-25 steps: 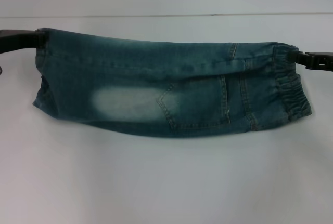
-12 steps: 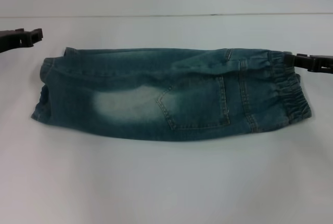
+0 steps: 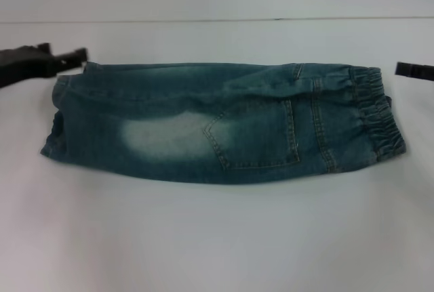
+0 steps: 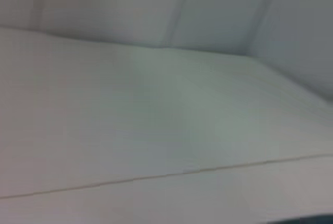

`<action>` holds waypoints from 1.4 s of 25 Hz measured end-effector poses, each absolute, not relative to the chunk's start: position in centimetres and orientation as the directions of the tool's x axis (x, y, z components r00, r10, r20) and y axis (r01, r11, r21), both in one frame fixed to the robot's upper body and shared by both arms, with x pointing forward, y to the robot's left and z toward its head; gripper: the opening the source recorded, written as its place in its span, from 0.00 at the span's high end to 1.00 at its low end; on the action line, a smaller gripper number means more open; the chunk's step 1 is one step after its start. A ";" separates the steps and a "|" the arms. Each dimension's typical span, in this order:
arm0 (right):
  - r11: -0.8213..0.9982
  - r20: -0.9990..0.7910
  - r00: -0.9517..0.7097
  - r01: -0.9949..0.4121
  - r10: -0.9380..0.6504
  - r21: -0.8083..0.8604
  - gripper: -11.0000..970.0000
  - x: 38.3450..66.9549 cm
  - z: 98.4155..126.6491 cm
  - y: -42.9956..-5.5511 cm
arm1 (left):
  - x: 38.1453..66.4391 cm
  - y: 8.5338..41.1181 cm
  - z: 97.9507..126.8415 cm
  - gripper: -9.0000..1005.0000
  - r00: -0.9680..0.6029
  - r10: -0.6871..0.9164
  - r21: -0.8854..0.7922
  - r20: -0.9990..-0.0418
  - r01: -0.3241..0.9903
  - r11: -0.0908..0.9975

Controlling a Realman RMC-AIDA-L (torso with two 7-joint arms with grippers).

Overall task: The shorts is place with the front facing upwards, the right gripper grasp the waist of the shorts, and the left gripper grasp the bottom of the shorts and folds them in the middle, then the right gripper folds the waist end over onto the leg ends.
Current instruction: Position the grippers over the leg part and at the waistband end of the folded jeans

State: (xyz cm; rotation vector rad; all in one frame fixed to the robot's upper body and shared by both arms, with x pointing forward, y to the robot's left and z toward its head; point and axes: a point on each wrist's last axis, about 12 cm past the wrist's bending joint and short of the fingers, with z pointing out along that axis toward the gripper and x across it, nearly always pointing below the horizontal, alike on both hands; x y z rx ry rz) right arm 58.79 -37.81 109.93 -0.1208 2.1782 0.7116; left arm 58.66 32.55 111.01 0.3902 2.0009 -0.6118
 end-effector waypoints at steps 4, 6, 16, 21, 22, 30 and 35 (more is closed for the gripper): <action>0.821 -0.707 -0.699 -0.338 0.108 0.461 0.12 58.6 112.2 -38.9 | 56.6 31.5 111.6 0.20 -0.435 0.067 -0.275 -0.898 0.673 0.687; 0.809 -0.695 -0.716 -0.369 0.067 0.458 0.04 58.6 113.7 -39.1 | 55.8 30.9 111.8 0.15 -0.422 0.096 -0.280 -0.901 0.738 0.614; 0.783 -0.552 -0.792 -0.508 -0.260 0.360 0.02 59.8 119.0 -36.6 | 55.0 28.9 110.5 0.07 -0.454 0.183 -0.306 -0.872 0.798 0.519; 0.799 -0.460 -0.814 -0.520 -0.355 0.302 0.02 61.1 117.8 -33.6 | 54.9 28.7 110.1 0.07 -0.466 0.178 -0.321 -0.866 0.794 0.516; 0.801 -0.455 -0.812 -0.524 -0.367 0.289 0.02 61.2 117.5 -33.1 | 54.9 28.6 110.1 0.07 -0.469 0.177 -0.325 -0.865 0.793 0.515; 0.798 -0.399 -0.806 -0.552 -0.437 0.241 0.02 61.9 115.1 -30.5 | 54.8 28.6 109.9 0.07 -0.473 0.162 -0.333 -0.866 0.787 0.520; 0.798 -0.383 -0.804 -0.559 -0.455 0.226 0.02 61.9 114.3 -30.1 | 54.7 28.6 109.7 0.07 -0.478 0.155 -0.337 -0.864 0.780 0.527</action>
